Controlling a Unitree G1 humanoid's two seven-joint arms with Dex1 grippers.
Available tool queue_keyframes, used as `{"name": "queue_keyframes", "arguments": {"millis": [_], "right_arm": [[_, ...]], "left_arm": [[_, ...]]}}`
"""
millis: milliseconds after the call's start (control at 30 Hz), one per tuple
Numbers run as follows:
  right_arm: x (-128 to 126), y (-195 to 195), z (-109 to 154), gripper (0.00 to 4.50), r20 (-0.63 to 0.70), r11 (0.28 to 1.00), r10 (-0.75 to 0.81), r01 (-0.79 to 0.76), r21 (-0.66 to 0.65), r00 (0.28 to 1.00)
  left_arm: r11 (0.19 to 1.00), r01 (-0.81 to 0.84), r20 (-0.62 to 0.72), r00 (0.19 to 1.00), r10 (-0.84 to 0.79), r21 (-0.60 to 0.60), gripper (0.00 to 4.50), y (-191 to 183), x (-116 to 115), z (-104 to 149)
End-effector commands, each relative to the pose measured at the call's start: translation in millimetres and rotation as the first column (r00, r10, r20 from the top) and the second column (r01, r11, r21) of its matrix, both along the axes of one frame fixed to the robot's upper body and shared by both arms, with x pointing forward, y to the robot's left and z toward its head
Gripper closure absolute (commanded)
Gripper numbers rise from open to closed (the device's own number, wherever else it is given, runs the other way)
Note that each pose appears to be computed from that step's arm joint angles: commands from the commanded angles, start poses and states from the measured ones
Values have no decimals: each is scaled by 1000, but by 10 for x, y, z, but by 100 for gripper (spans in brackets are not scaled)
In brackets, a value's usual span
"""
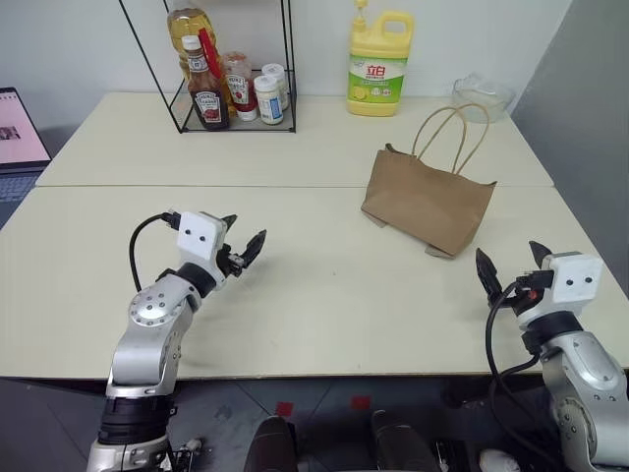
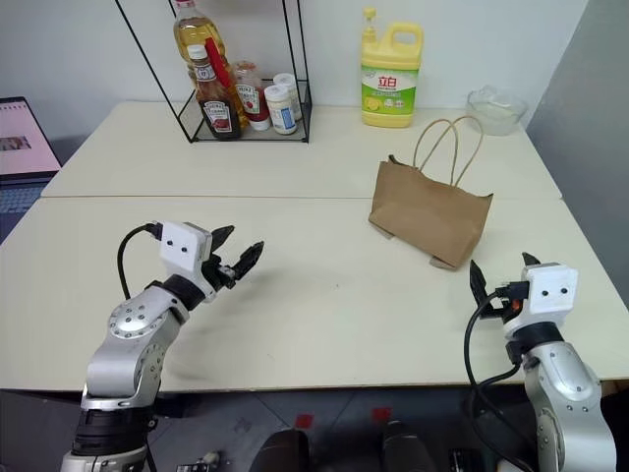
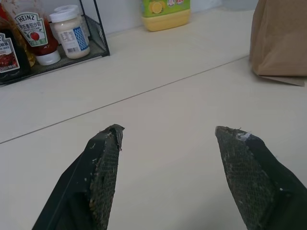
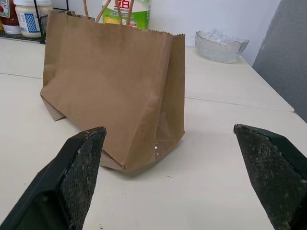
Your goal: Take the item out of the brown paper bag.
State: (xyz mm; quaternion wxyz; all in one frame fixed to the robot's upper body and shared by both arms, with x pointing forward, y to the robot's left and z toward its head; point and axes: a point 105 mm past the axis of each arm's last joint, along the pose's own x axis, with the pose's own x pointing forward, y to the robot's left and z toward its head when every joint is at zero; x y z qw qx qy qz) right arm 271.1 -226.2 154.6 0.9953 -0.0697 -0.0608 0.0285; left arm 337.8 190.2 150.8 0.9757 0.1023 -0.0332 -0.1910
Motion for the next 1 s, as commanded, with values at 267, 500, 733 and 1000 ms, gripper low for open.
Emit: {"name": "queue_keyframes", "arguments": {"millis": [267, 500, 733, 1000], "right_arm": [[-22, 50, 160, 0, 55, 1000, 20, -19, -21, 998], [-12, 78, 183, 0, 60, 999, 32, -30, -27, 998], [-2, 91, 422, 0, 94, 992, 84, -74, -102, 992], [106, 214, 723, 0, 50, 980, 183, -178, -89, 982]], "left_arm": [[1000, 19, 51, 999, -19, 12, 121, -54, -32, 149], [1000, 19, 59, 998, -20, 4, 121, -65, -40, 206], [993, 118, 118, 986, -120, 26, 121, -199, -7, 499], [918, 387, 95, 914, -394, 80, 121, -540, -87, 778]]}}
